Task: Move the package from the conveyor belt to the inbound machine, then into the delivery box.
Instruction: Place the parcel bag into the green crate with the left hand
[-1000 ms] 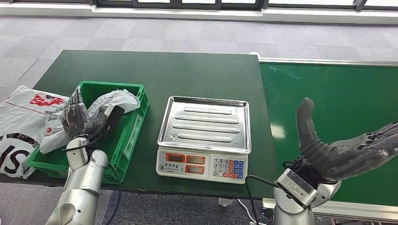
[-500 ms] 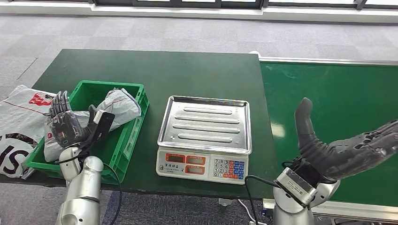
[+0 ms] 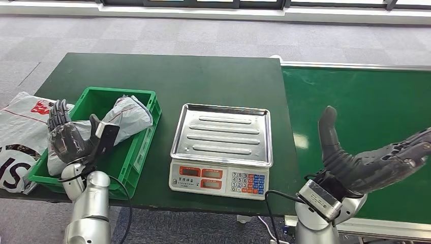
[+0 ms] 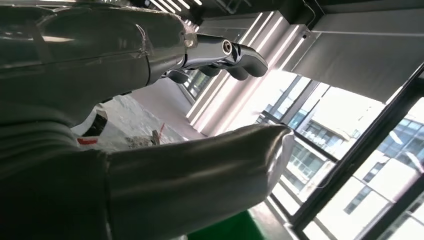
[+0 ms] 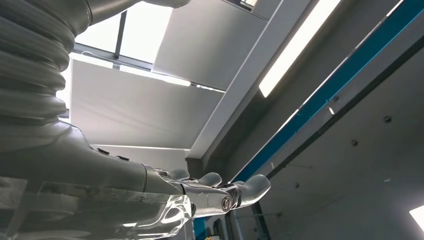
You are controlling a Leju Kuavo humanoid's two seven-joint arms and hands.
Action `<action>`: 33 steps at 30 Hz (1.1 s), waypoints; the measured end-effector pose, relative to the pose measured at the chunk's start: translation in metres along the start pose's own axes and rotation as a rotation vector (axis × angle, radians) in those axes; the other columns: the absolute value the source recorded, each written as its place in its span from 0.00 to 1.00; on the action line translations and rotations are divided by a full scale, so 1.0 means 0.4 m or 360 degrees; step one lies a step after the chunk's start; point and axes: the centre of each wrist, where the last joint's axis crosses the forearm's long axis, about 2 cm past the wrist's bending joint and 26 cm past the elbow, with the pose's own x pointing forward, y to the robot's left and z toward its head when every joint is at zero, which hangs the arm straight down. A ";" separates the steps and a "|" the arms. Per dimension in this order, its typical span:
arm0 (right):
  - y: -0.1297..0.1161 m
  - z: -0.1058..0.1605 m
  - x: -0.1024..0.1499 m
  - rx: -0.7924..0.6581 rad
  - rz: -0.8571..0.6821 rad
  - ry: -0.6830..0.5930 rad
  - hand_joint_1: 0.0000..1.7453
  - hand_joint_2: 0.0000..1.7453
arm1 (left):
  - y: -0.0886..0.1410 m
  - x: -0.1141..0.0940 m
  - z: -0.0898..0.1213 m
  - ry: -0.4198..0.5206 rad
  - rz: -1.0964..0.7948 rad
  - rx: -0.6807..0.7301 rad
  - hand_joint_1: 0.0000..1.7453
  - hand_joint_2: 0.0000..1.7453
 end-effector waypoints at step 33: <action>-0.174 0.116 -0.137 -0.0034 0.0419 0.0368 0.00 1.00 | 0.216 0.448 0.276 -0.0938 0.1954 -0.0262 0.00 1.00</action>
